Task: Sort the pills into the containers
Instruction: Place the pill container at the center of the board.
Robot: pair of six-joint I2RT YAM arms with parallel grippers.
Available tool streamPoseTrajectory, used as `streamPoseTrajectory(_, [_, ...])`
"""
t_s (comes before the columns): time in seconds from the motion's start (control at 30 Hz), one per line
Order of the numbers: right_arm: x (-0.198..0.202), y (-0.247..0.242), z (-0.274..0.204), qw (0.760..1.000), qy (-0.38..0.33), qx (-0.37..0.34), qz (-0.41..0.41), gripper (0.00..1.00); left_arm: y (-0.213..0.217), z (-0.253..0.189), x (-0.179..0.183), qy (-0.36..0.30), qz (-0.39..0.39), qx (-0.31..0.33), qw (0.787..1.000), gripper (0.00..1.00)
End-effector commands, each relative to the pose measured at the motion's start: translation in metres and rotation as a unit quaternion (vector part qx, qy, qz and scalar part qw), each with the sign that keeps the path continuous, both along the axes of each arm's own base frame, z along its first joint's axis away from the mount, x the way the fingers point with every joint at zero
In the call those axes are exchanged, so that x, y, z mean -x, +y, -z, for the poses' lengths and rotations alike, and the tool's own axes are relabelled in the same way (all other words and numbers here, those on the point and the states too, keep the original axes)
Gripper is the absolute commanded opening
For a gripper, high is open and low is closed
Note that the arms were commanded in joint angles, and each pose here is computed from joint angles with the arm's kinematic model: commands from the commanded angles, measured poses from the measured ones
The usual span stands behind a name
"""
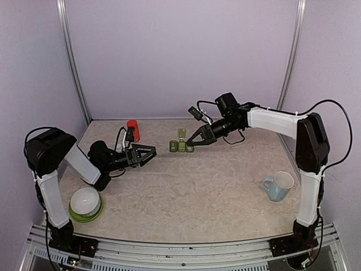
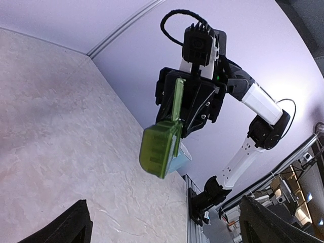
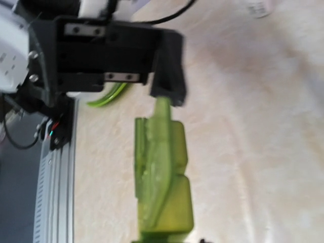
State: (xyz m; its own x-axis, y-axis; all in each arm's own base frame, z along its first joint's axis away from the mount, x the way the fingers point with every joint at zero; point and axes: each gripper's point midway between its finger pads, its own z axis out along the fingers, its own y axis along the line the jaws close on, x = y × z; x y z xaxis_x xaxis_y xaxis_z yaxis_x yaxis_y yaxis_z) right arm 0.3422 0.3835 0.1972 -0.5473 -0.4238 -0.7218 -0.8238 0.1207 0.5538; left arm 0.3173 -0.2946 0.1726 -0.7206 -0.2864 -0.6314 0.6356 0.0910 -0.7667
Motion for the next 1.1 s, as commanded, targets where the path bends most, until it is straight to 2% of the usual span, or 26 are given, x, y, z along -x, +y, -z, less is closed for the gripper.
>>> streamPoseTrajectory(0.0, [-0.029, -0.014, 0.011, 0.999, 0.023, 0.002, 0.045, 0.11, 0.008, -0.011, -0.007, -0.022, -0.032, 0.006, 0.999, 0.99])
streamPoseTrajectory(0.17, [-0.059, -0.030, 0.032, 0.995, 0.052, 0.007, 0.087, 0.12, 0.009, -0.009, -0.008, -0.020, -0.035, 0.005, 0.999, 0.99])
streamPoseTrajectory(0.33, [-0.071, -0.030, 0.055, 0.993, 0.071, 0.012, 0.091, 0.12, 0.010, -0.009, -0.008, -0.020, -0.035, 0.005, 0.999, 0.99])
streamPoseTrajectory(0.6, [-0.081, -0.033, 0.097, 0.989, 0.116, 0.023, 0.093, 0.13, 0.010, -0.010, -0.007, -0.020, -0.033, 0.008, 0.999, 0.99])
streamPoseTrajectory(1.07, [-0.097, -0.045, 0.143, 0.979, 0.141, 0.067, 0.129, 0.14, 0.009, -0.008, -0.007, -0.019, -0.032, 0.009, 0.999, 0.99])
